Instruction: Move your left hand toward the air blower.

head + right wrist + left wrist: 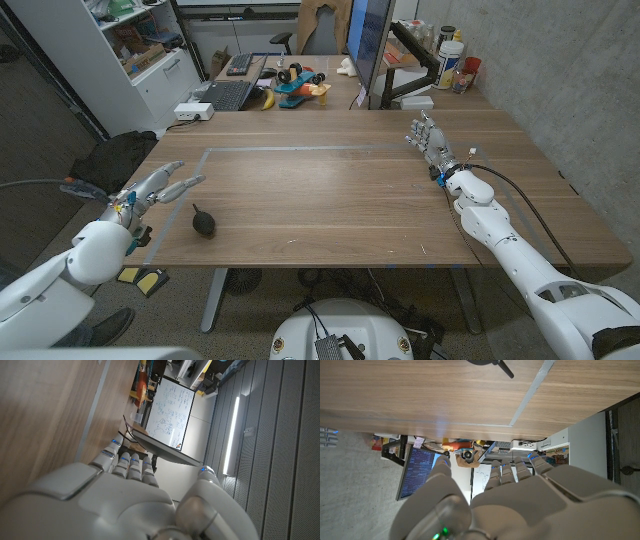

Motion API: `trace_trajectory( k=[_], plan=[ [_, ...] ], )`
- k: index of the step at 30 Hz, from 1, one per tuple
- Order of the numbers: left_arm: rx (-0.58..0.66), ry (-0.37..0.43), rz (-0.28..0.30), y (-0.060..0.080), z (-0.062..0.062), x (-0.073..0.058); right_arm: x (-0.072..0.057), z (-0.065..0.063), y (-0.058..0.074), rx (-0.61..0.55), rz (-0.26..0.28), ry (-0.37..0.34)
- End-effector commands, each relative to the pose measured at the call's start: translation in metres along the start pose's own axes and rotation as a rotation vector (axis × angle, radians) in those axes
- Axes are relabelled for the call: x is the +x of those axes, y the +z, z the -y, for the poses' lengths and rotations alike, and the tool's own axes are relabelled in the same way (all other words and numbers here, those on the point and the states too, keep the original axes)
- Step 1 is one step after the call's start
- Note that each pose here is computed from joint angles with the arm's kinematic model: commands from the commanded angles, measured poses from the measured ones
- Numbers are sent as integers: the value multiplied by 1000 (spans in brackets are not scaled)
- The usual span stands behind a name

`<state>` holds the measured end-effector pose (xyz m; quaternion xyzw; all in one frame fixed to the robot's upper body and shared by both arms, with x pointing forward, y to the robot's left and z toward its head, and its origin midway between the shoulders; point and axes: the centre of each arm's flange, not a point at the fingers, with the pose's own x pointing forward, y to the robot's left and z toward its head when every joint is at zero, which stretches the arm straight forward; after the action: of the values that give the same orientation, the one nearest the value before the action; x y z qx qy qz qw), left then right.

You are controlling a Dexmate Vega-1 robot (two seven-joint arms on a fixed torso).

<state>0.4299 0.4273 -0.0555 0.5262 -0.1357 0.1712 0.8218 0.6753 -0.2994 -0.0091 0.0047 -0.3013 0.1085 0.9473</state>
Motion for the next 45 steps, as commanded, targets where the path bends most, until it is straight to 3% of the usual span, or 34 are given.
trace_trajectory(
  k=[1, 20, 31, 45],
  plan=[
    [133, -18, -18, 7, 4, 10, -3, 3, -1, 1, -2, -14],
    [188, -32, 0, 14, 21, 13, -2, 0, 1, 0, 9, -14],
    [147, -61, 2, 9, 36, 13, -6, 0, 6, -12, 11, -18],
    [116, -94, 6, 7, 46, 16, -4, -5, 6, -14, 7, -10]
  ],
)
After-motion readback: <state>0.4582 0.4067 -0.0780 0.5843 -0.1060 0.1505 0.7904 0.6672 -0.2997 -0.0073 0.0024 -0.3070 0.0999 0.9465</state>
